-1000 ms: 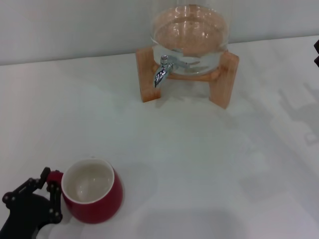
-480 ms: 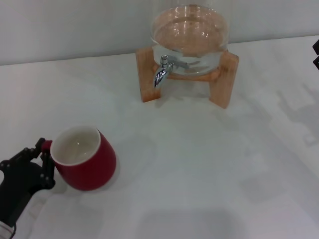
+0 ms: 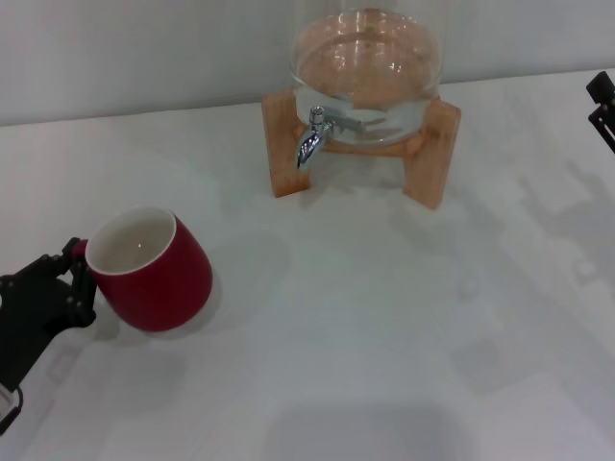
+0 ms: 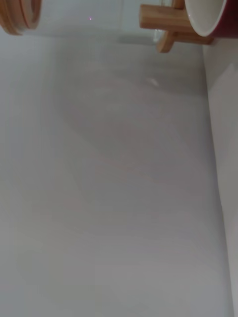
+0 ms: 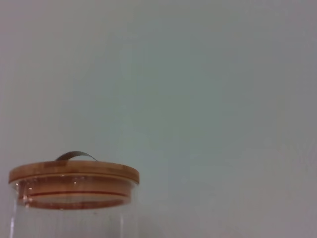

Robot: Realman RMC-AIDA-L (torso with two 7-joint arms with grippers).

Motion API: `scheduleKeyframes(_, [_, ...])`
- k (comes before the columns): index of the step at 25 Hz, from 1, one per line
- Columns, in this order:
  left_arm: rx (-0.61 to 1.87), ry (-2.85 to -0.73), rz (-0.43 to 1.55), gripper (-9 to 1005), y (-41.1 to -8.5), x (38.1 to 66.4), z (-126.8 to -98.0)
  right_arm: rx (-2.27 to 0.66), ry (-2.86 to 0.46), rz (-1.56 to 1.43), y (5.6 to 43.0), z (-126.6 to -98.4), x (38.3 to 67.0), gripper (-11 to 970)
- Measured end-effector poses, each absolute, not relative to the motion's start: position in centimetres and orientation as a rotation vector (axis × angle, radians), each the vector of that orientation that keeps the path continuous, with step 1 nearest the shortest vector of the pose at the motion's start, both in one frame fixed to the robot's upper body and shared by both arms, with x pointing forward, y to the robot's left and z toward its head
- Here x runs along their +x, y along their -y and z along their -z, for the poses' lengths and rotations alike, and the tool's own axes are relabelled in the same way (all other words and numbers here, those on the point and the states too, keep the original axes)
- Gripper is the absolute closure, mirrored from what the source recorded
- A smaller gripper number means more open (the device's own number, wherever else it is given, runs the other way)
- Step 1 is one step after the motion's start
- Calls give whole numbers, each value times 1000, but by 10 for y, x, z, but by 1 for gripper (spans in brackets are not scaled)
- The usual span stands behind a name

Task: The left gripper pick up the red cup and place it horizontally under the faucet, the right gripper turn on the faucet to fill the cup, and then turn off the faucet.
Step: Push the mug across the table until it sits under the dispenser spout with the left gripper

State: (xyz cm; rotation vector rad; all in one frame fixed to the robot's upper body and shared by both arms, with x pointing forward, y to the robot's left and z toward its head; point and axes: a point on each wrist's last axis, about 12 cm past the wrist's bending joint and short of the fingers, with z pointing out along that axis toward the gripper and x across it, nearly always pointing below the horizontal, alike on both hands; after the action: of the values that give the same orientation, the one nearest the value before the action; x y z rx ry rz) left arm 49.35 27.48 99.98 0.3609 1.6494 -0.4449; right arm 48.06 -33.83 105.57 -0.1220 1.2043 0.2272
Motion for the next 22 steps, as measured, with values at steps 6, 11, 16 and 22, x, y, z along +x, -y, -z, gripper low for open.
scheduleKeyframes(6, [405,-1673,445,874,-271,511,-1004,-133,-1197,-244,335,-1057,482,175])
scheduleKeyframes(11, [434,-1682,440,874,-266,520,-1006,-140,-1194,-252,333,-1057,482,175])
scheduleKeyframes(16, [455,-1695,422,873,-263,529,-1007,-141,-1192,-253,333,-1058,483,175])
scheduleKeyframes(22, [490,-1706,407,873,-256,543,-1012,-142,-1192,-253,333,-1058,482,175])
